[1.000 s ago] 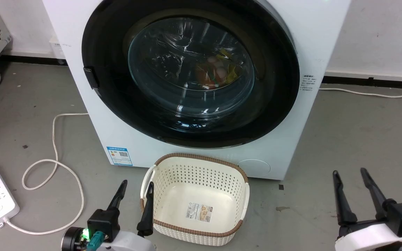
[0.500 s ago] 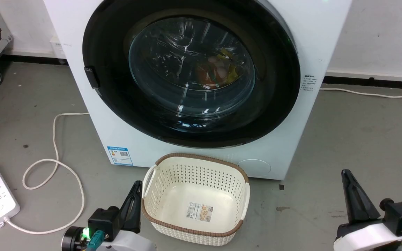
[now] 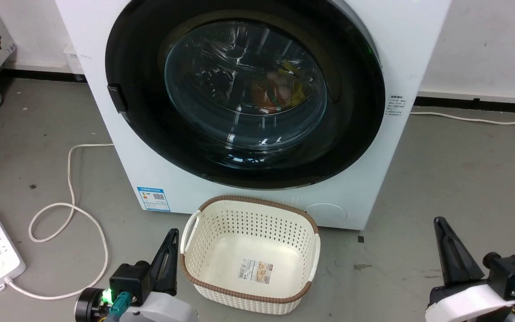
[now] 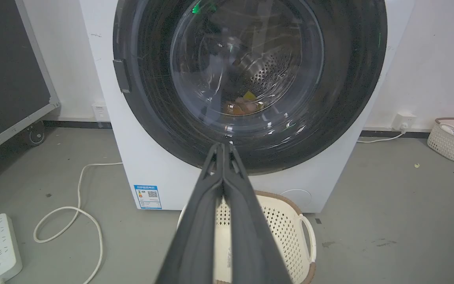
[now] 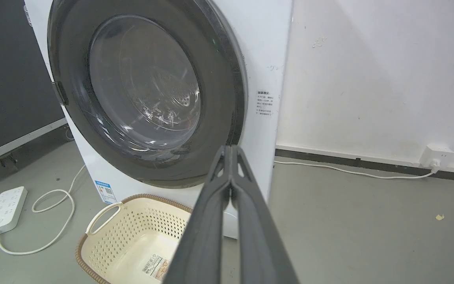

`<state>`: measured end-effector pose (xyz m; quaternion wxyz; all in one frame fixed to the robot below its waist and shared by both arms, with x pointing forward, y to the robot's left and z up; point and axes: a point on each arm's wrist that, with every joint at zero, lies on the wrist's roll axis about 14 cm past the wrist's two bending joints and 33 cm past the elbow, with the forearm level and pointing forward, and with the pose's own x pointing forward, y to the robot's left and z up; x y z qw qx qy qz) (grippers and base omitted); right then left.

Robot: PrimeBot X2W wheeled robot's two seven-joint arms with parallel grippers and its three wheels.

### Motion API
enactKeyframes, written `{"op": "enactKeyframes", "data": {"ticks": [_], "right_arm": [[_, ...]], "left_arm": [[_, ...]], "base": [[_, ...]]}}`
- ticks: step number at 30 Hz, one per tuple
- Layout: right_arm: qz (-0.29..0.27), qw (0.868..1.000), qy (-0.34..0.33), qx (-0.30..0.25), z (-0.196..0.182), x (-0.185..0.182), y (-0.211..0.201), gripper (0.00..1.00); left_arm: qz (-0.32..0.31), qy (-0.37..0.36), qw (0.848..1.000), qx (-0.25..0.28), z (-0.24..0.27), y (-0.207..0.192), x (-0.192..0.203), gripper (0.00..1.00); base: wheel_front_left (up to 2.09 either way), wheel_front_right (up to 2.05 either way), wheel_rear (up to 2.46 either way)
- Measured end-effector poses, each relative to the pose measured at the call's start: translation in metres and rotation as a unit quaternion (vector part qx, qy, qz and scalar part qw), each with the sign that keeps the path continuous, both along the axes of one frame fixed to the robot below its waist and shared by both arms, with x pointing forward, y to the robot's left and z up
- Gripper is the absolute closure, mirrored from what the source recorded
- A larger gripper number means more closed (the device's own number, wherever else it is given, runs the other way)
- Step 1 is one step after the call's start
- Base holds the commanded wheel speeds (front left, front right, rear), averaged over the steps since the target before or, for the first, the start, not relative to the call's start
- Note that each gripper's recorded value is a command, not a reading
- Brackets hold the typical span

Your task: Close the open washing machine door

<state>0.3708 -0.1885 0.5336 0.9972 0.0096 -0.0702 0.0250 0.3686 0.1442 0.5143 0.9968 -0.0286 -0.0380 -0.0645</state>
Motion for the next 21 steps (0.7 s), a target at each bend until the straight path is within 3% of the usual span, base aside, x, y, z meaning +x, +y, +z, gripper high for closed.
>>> {"op": "enactKeyframes", "data": {"ticks": [21], "right_arm": [[0.008, 1.000, 0.014, -0.008, -0.0009, 0.0013, 0.0056, 1.00]], "left_arm": [[0.009, 0.004, 1.000, 0.010, 0.0042, 0.0046, 0.0028, 1.00]], "base": [[0.00, 0.00, 0.00]]}}
